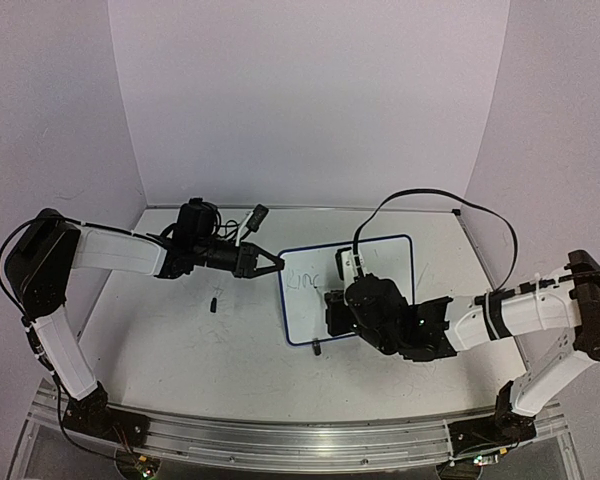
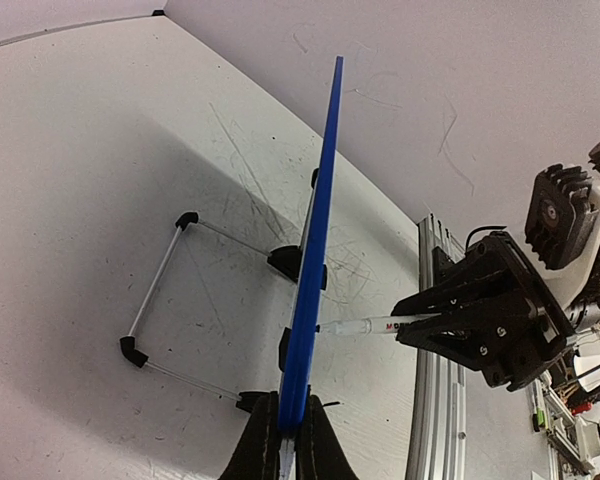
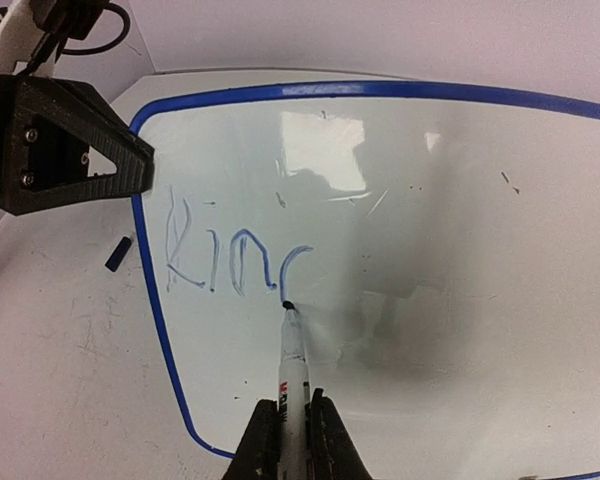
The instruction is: Write a sentence on the whiteboard
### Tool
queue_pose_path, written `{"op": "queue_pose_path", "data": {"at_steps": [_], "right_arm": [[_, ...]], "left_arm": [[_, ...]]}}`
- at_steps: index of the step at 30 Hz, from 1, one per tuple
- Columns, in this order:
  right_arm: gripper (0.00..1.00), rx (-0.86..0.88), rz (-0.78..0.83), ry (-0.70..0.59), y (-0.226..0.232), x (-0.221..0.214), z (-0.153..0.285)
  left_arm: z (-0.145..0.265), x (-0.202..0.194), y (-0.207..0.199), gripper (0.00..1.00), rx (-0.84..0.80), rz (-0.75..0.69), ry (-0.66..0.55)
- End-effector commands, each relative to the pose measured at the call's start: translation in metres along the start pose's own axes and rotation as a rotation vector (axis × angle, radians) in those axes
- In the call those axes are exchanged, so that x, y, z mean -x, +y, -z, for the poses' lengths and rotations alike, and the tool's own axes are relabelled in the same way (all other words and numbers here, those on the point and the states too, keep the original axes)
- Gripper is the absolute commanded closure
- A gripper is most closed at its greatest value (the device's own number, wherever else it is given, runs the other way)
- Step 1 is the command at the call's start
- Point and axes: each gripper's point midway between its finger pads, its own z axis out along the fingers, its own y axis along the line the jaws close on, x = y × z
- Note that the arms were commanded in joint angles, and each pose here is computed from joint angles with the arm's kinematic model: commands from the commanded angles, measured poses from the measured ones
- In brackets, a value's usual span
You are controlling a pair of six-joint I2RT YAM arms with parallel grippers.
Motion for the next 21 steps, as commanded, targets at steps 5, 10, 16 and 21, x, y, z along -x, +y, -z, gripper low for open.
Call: {"op": "queue_pose_path", "data": {"at_steps": [5, 10, 16, 21], "right_arm": [[1.00, -0.106, -0.009, -0.092, -0.015, 0.035, 0.000], [1.00, -0.115, -0.010, -0.118, -0.017, 0.047, 0.001], [1.00, -0.115, 0.001, -0.135, -0.016, 0.058, -0.002], [1.00, -0.117, 0.005, -0.151, -0.017, 0.067, -0.003]], "left_arm": [[0.006, 0.009, -0.018, 1.00, -0.045, -0.035, -0.013], [0.006, 0.009, -0.018, 1.00, -0.049, -0.036, -0.012], [0.006, 0.009, -0.018, 1.00, -0.050, -0.034, -0.011], [0.005, 0.008, -0.018, 1.00, -0.051, -0.034, -0.009]]}}
